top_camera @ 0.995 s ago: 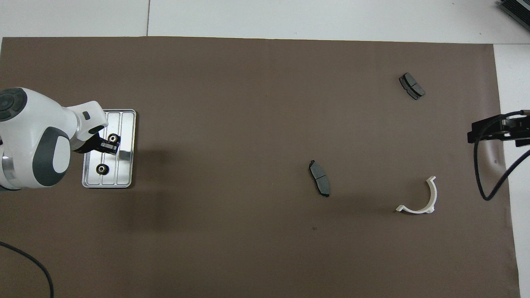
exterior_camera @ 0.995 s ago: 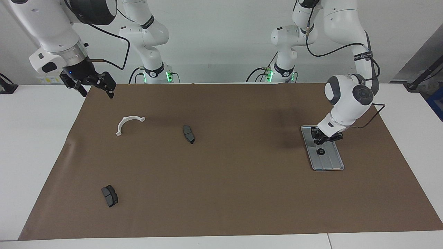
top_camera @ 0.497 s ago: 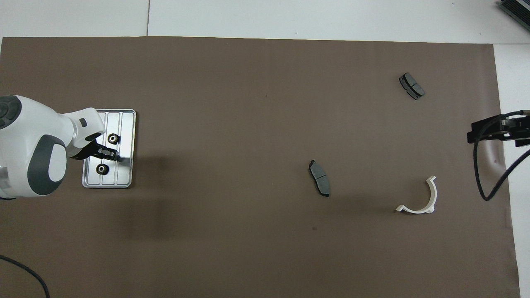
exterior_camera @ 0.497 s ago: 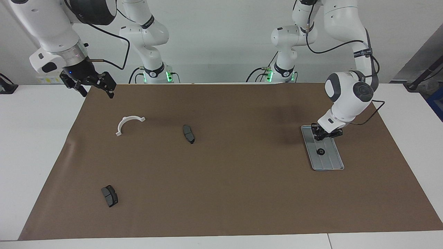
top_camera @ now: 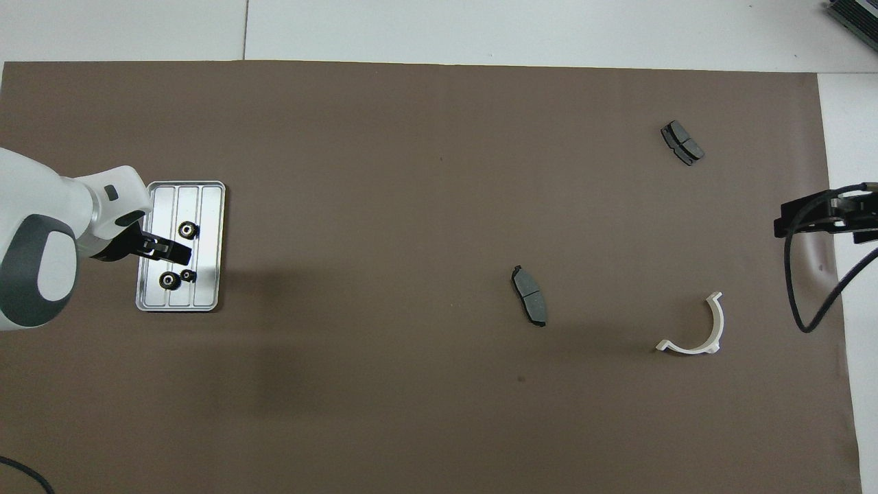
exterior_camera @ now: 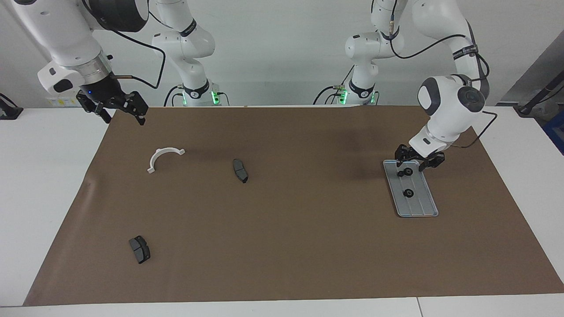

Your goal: Pick bearing gear from pile to tray

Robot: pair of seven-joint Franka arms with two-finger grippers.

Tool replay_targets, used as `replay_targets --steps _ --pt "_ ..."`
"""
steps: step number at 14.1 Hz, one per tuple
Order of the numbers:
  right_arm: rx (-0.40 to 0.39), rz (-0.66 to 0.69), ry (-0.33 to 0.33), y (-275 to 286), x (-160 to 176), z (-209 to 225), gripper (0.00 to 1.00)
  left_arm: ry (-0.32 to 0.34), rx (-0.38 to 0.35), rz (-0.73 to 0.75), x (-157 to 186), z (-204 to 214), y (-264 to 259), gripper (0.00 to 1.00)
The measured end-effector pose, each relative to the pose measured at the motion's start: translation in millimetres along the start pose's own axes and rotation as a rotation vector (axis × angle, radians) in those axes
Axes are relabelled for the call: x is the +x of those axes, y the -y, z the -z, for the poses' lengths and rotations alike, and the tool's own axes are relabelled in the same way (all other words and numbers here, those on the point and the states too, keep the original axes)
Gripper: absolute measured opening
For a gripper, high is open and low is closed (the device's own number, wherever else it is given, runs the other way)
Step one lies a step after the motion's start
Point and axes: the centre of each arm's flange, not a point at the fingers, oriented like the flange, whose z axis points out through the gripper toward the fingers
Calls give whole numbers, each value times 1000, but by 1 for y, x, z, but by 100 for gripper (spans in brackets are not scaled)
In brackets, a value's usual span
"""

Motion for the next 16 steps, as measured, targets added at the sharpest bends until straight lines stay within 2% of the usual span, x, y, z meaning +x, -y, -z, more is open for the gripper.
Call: replay_targets --steps 4,7,8,10,16 --pt "0 0 0 0 0 0 100 13 -5 28 -5 101 -9 82" --pt "0 0 0 0 0 0 100 13 -4 37 -18 154 -15 90" --pt "0 0 0 0 0 0 100 12 -4 38 -21 165 -16 90" --pt "0 0 0 0 0 0 100 -6 1 43 -24 180 -16 100" --pt "0 0 0 0 0 0 100 -19 5 49 -28 187 -14 100"
